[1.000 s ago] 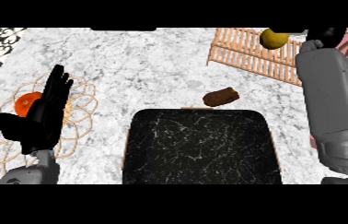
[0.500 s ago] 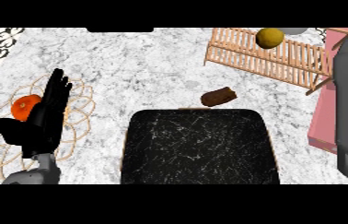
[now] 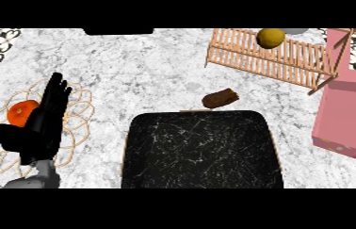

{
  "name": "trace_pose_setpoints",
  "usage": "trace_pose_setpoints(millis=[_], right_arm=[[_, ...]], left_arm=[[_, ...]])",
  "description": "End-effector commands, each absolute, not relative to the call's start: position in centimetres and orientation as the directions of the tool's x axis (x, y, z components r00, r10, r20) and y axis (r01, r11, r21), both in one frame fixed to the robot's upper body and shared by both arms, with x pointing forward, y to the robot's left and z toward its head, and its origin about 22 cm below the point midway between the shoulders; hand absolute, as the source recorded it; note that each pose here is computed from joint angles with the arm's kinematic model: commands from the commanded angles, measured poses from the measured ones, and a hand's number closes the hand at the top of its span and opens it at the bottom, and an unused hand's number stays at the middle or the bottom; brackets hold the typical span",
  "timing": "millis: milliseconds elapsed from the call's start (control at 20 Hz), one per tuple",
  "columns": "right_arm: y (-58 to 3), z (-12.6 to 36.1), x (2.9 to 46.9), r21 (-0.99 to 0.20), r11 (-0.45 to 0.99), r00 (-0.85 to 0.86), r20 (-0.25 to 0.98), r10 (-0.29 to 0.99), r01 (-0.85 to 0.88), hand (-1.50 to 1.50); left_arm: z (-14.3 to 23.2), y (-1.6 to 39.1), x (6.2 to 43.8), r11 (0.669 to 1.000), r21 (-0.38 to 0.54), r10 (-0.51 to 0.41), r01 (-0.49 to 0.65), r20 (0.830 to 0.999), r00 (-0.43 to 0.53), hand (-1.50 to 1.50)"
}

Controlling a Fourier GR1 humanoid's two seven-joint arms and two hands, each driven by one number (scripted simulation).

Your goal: Pick the lemon from the tray and place it in the tiered shelf

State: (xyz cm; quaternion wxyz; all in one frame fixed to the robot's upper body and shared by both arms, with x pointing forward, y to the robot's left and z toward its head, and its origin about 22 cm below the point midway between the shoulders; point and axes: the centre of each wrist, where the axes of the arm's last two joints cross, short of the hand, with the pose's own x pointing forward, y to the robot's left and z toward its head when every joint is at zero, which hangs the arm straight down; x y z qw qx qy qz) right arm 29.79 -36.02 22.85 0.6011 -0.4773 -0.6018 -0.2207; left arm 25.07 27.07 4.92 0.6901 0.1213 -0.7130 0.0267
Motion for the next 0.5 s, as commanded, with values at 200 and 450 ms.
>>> trace_pose_setpoints(millis=[200, 450], right_arm=[[-37.9, 22.1, 19.7, -0.301, 0.486, 0.165, 0.939, 0.304, 0.820, -1.50], [-39.6, 23.3, 16.4, -0.280, 0.504, 0.131, 0.941, 0.312, 0.817, -1.50]], left_arm=[[7.0, 27.0, 26.2, 0.970, 0.140, -0.151, -0.199, 0.988, -0.041, 0.00], [5.7, 26.8, 27.2, 0.975, 0.114, -0.120, -0.189, 0.993, -0.018, 0.00]])
